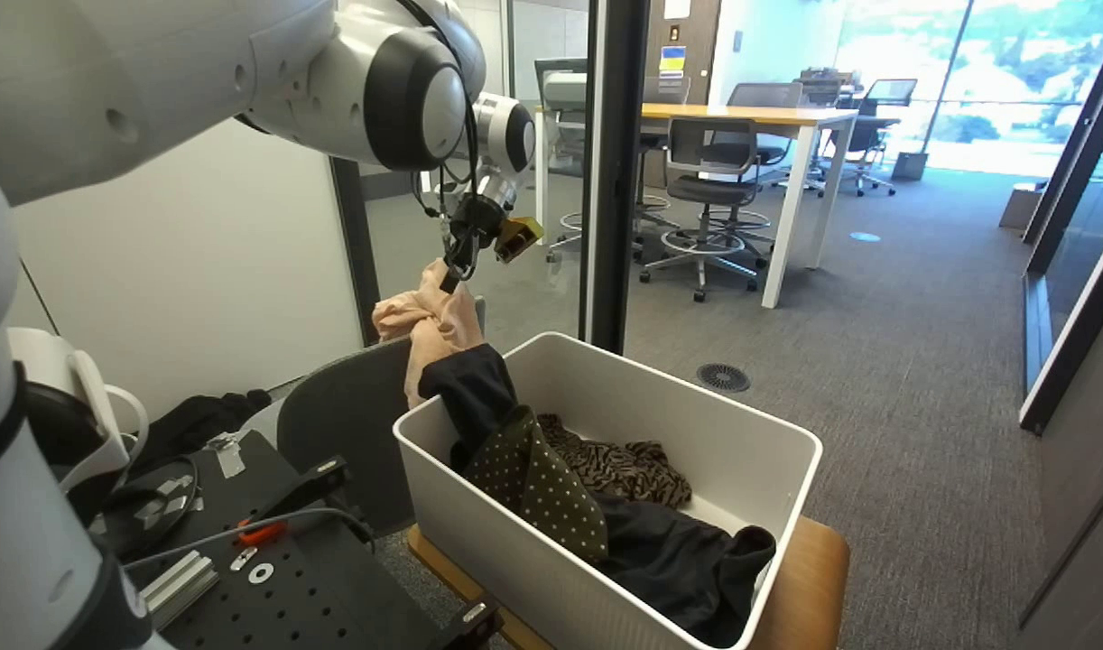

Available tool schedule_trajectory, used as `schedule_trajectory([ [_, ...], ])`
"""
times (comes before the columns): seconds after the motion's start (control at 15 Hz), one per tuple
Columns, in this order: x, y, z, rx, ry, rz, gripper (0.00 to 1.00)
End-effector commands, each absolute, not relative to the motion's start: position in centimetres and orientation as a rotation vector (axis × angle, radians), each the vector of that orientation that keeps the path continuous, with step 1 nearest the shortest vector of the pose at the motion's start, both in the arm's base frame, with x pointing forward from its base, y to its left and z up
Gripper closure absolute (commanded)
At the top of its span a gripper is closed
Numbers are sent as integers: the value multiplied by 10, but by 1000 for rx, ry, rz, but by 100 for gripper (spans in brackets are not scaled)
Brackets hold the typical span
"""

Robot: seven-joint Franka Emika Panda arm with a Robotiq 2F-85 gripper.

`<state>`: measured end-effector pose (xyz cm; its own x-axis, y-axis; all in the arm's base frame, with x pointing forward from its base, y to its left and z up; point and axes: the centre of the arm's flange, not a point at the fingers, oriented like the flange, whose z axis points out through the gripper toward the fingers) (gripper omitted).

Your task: Remove the shirt from the white bin and hang it on the chair

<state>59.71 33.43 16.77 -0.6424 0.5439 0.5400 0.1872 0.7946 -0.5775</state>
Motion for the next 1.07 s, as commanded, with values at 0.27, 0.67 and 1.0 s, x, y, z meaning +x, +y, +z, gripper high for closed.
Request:
schedule_trajectory([
  [0.27,634,339,218,-914,-2321,859,0],
  [0.67,644,304,290,-1322,-2293,930,0],
  [1.0,633,242,382,-1692,-2211,838,0],
])
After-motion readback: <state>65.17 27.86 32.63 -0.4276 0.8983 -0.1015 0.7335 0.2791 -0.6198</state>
